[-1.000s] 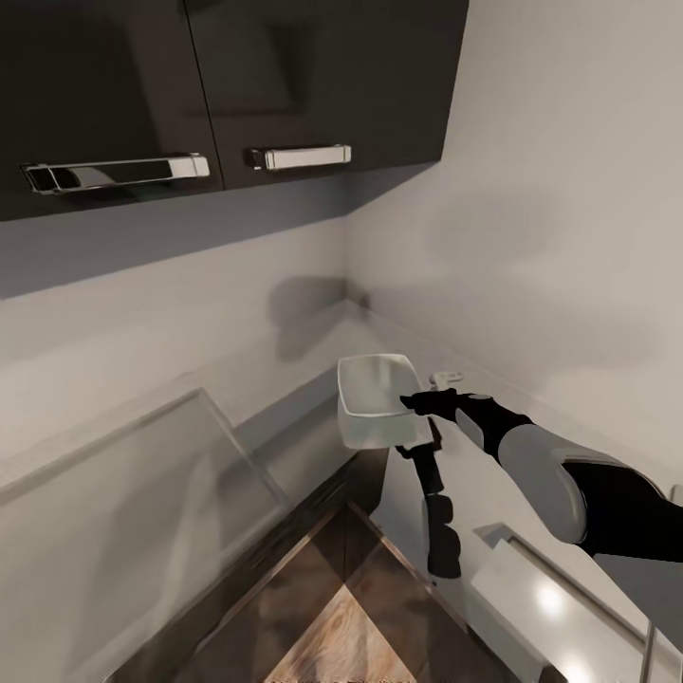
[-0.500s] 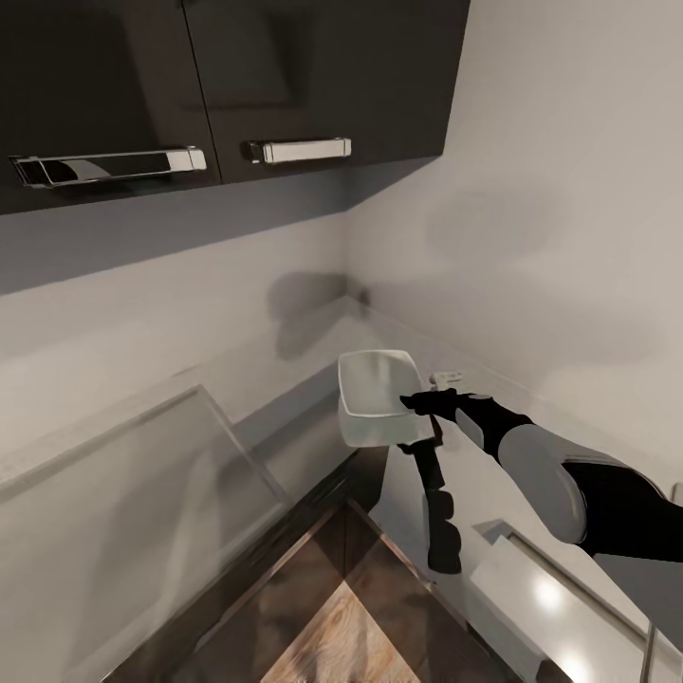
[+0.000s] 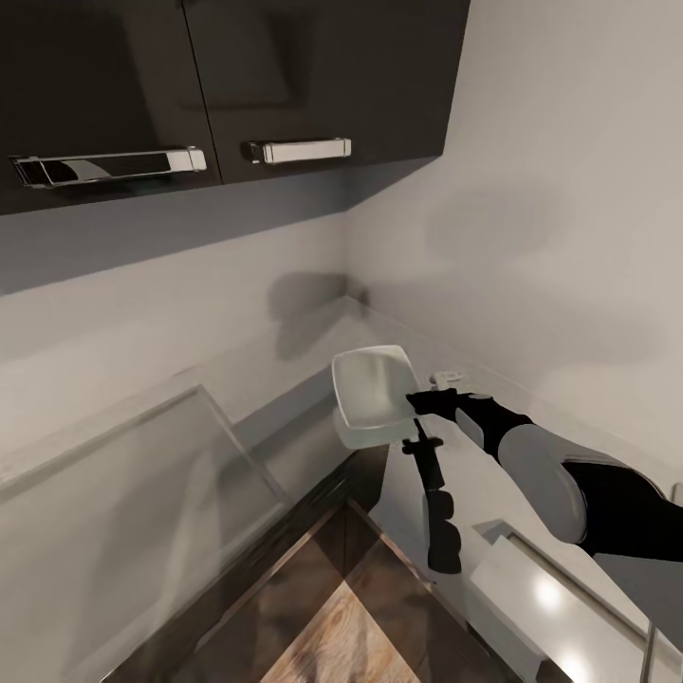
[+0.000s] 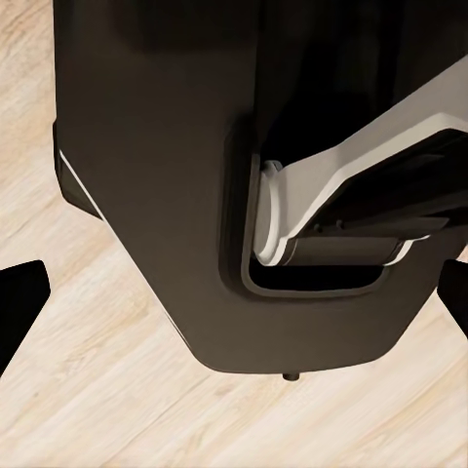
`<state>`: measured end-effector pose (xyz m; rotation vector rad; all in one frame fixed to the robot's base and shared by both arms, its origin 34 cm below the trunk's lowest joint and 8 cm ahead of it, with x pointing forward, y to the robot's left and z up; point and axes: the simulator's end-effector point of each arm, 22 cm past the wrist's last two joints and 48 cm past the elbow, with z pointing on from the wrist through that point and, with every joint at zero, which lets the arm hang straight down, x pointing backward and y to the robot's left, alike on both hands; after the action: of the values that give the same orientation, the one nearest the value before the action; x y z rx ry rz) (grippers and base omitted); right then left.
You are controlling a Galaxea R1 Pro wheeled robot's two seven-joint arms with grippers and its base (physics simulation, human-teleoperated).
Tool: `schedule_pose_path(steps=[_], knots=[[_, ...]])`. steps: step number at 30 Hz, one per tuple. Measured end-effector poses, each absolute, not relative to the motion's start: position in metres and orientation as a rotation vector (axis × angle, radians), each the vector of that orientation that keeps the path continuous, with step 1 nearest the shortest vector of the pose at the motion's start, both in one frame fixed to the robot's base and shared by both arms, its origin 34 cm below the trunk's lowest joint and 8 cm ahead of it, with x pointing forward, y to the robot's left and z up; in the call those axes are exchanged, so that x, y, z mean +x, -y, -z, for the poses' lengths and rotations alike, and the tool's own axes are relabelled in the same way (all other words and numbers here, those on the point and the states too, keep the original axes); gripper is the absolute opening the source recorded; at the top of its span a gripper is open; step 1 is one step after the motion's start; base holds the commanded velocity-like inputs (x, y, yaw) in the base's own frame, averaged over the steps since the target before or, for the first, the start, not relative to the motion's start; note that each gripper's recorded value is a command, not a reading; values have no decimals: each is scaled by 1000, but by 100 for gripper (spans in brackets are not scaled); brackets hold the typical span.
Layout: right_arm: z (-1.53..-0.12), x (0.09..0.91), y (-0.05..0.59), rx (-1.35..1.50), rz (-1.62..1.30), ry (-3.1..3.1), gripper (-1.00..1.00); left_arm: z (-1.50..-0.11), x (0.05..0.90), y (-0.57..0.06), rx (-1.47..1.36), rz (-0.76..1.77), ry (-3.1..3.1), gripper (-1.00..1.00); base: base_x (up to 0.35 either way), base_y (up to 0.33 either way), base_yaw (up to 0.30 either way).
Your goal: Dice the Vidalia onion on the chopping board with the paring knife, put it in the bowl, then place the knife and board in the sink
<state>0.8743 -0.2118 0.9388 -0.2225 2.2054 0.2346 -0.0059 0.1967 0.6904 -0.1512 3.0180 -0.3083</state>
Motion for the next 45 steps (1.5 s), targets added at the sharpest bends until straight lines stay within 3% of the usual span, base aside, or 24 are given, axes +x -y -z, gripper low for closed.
schedule_pose_path(steps=[45], knots=[[-982,876,212,-238,-218,-2151,-100,-684,7,-197,-143,308,-2973,100,0,0,0]])
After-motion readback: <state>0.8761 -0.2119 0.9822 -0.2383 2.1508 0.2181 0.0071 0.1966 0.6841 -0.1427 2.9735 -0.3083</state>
